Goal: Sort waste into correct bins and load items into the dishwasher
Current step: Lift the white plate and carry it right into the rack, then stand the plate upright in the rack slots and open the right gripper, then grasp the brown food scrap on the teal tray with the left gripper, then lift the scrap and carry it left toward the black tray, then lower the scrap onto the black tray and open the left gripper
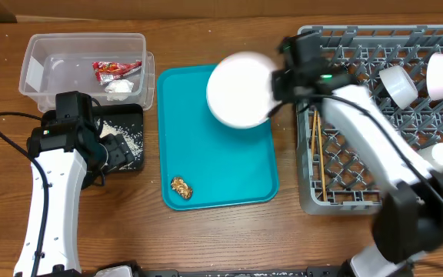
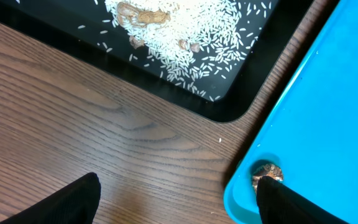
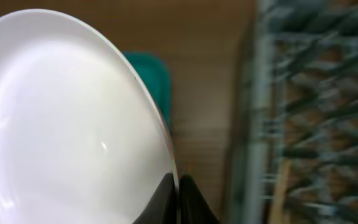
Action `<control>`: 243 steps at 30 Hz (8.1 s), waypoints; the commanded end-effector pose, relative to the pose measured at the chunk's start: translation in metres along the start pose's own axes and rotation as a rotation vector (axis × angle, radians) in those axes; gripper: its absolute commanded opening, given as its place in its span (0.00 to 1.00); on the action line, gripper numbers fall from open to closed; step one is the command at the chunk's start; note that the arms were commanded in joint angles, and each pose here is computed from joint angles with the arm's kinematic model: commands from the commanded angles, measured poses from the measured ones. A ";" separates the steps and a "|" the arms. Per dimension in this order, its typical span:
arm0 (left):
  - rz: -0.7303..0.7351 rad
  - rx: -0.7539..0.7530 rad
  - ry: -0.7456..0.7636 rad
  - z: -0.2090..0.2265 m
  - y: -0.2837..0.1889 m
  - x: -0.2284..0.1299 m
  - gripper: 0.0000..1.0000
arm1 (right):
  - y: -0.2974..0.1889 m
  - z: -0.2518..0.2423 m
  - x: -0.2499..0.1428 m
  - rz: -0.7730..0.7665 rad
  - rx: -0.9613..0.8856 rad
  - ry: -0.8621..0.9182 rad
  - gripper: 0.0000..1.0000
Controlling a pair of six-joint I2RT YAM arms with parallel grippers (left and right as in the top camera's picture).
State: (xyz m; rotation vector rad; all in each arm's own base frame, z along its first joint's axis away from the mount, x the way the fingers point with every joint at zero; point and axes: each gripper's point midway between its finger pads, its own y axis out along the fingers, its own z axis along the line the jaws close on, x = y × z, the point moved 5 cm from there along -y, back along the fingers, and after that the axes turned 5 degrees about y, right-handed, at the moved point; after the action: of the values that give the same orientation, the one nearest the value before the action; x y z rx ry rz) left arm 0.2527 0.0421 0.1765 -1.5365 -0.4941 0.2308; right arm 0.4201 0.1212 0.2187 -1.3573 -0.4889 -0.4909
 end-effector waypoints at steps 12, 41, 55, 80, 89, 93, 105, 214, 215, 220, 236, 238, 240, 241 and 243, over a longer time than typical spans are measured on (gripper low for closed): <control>-0.045 -0.022 -0.014 -0.002 -0.006 0.008 0.84 | -0.105 -0.173 0.088 -0.296 -0.967 -0.279 0.04; -0.044 -0.022 -0.011 -0.002 -0.006 0.008 0.84 | -0.012 -0.097 0.010 -0.036 -0.741 -0.213 0.41; -0.044 -0.022 -0.011 -0.002 -0.006 0.008 0.86 | -0.066 -0.021 -0.002 -0.031 -0.068 -0.199 0.80; -0.047 -0.023 -0.010 -0.003 -0.006 0.008 0.87 | -0.069 0.015 -0.033 0.135 0.259 -0.189 1.00; -0.103 -0.051 0.037 -0.015 -0.008 0.017 0.84 | -0.072 0.011 -0.051 0.226 0.251 -0.177 1.00; -0.115 -0.065 0.080 -0.027 -0.008 0.015 0.84 | -0.073 0.009 -0.057 0.263 0.243 -0.159 0.99; 0.034 -0.116 0.225 -0.076 -0.006 -0.033 0.85 | -0.078 0.005 -0.074 0.365 0.213 -0.073 1.00; 0.215 0.011 -0.310 -0.120 0.119 -0.105 0.24 | -0.079 -0.085 -0.054 0.312 0.065 0.310 0.94; 0.213 0.010 -0.305 -0.119 0.119 -0.104 0.22 | -0.079 -0.085 -0.054 0.312 0.065 0.310 0.94; 0.175 0.029 -0.241 -0.118 0.113 -0.094 0.17 | -0.079 -0.085 -0.054 0.312 0.065 0.310 0.93; -0.031 0.071 -0.234 -0.090 0.049 -0.013 0.17 | -0.079 -0.086 -0.052 0.303 0.065 0.304 0.94; -0.029 0.083 -0.279 -0.070 0.050 -0.001 0.17 | -0.079 -0.086 -0.052 0.302 0.059 0.304 0.94; -0.030 0.096 -0.316 -0.051 0.050 0.010 0.17 | -0.079 -0.087 -0.052 0.301 0.055 0.303 0.94; -0.031 0.101 -0.333 -0.043 0.051 0.014 0.17 | -0.079 -0.087 -0.052 0.299 0.056 0.303 0.94; -0.040 0.107 -0.371 -0.023 0.051 0.025 0.17 | -0.078 -0.087 -0.051 0.296 0.057 0.302 0.94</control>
State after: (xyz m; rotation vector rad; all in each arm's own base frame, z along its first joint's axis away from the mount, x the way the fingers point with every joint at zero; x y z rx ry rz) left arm 0.2892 0.0060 0.1198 -1.4052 -0.7586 0.5455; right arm 0.3363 0.0273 0.2353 -1.2483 -0.0398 -0.4162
